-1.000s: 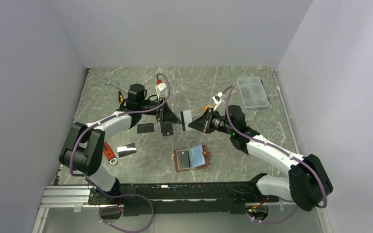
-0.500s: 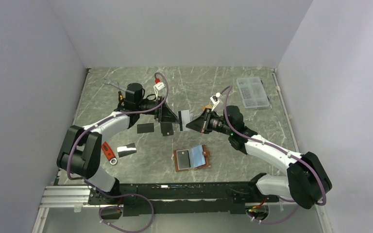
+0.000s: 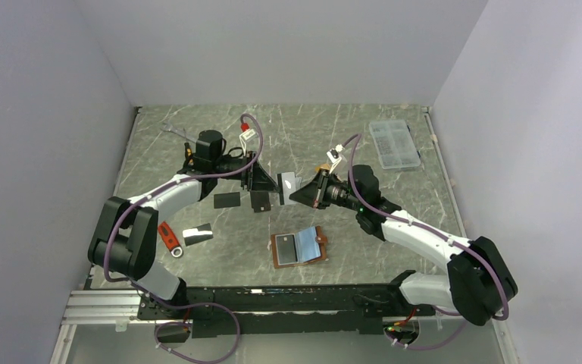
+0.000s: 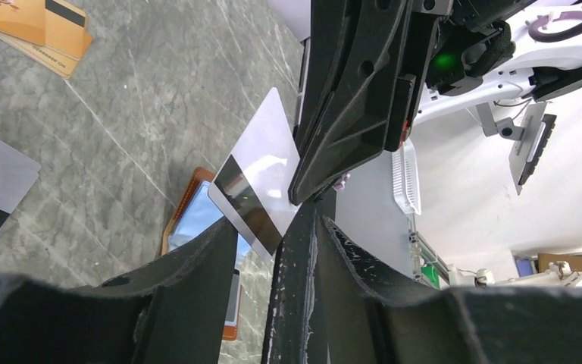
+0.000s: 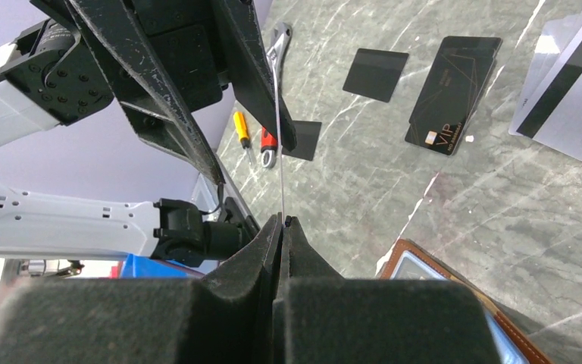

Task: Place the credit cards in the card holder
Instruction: Pick up the credit card from the center of the board.

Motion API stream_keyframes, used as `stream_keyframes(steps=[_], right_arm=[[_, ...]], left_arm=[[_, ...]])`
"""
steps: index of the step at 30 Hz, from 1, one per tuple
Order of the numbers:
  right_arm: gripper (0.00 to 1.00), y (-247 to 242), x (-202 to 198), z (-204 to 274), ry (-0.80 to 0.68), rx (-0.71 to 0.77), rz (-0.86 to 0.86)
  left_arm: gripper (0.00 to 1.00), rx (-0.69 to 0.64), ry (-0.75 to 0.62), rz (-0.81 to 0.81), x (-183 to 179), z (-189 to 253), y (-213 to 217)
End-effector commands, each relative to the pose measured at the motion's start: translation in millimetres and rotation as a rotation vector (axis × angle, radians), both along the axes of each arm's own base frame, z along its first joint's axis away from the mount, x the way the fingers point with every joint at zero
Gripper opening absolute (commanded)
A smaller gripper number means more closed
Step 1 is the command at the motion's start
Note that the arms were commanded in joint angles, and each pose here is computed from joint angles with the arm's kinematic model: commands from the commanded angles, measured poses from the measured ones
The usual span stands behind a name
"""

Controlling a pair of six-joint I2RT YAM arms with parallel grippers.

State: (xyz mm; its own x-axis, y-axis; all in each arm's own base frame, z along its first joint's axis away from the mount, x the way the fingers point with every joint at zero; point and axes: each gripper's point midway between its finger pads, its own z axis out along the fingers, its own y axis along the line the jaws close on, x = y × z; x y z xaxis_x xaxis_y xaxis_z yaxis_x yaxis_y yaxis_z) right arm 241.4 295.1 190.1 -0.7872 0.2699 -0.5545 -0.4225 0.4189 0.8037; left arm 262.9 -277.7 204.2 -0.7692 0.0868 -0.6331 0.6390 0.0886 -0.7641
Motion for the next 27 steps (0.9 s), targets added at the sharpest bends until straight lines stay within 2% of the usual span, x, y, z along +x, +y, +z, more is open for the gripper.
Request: stream_keyframes(steps=[1,5,14,21,27], right_arm=[[0.00,11.9,3.2,22.8,-0.056,0.055,0.026],[0.00,10.5,3.5,23.2,-0.063,0.040,0.017],[0.00,5.4,5.4,21.7,-0.072,0.016,-0.007],[0.00,-2.3,7.8,26.3,-0.094,-0.008,-0.028],[0.00,-0.9,6.5,24.7,-0.084,0.007,-0.020]], left_arm=[[0.46,-0.030,-0.077,-0.034,-0.7,16.1,-3.4],[0.45,-0.014,-0.078,-0.030,-0.5,12.3,-2.6],[0.50,-0.006,-0.088,-0.023,-0.9,13.0,-1.7],[0.60,0.051,-0.111,0.018,4.1,4.5,1.5],[0.65,0.062,-0.115,0.038,6.8,3.8,2.2]])
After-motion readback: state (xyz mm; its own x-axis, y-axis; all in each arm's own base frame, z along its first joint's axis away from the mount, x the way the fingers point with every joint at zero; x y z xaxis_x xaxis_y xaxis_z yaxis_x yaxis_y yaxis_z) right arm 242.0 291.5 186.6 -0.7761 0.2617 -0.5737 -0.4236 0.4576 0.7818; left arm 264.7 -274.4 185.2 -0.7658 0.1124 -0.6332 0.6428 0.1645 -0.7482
